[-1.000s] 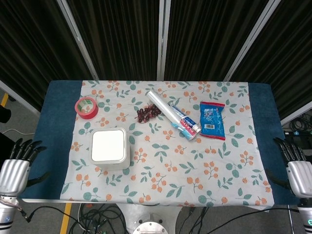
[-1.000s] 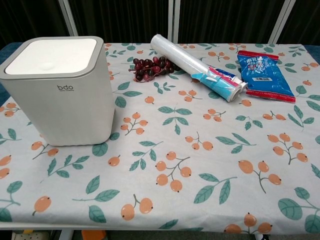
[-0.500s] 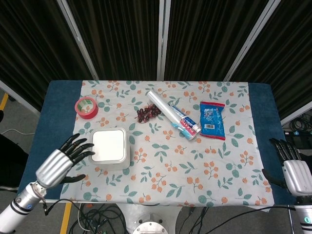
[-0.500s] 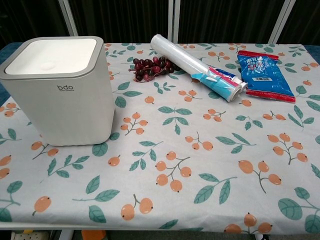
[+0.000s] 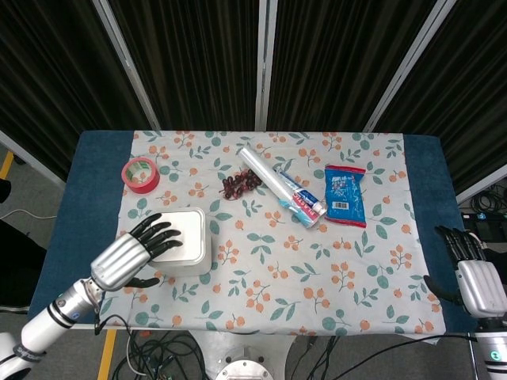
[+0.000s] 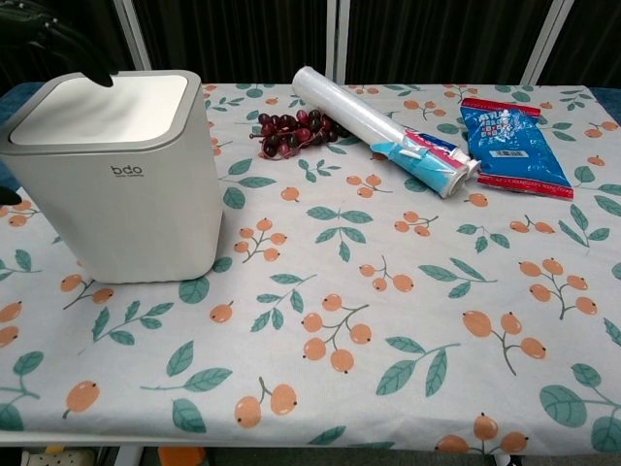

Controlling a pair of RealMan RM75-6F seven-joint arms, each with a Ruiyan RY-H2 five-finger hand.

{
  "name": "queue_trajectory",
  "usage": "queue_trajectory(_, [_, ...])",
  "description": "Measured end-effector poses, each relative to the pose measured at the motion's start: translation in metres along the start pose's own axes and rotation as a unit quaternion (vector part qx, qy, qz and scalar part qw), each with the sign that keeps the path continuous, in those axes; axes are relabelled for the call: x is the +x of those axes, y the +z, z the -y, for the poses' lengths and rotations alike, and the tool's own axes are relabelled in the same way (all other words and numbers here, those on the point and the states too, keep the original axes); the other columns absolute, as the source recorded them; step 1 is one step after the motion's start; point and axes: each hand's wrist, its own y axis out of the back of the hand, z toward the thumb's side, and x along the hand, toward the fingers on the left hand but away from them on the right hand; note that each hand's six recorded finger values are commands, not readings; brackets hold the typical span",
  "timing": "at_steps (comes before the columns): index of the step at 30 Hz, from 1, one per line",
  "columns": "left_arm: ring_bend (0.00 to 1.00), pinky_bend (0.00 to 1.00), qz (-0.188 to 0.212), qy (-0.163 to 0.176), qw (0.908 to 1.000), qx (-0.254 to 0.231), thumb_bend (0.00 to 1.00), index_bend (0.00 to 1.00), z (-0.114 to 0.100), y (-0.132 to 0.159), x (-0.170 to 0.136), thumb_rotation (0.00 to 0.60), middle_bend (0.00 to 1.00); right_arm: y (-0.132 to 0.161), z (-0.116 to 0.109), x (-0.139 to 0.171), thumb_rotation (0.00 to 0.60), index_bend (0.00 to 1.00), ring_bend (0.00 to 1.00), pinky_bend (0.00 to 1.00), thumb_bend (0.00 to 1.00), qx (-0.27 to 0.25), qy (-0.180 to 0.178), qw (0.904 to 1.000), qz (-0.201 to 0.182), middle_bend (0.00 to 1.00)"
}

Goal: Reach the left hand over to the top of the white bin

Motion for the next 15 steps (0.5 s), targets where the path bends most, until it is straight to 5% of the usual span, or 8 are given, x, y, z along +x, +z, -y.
queue_trajectory(15, [0.14, 0.03, -0.023, -0.079, 0.996, 0.036, 0.02, 0.29, 0.031, -0.002, 0.004, 0.6, 0.25, -0.002, 0.001, 0.001, 0.6, 0.02, 0.0, 0.0, 0.19, -0.003, 0.0, 1.0, -0.001, 0.07])
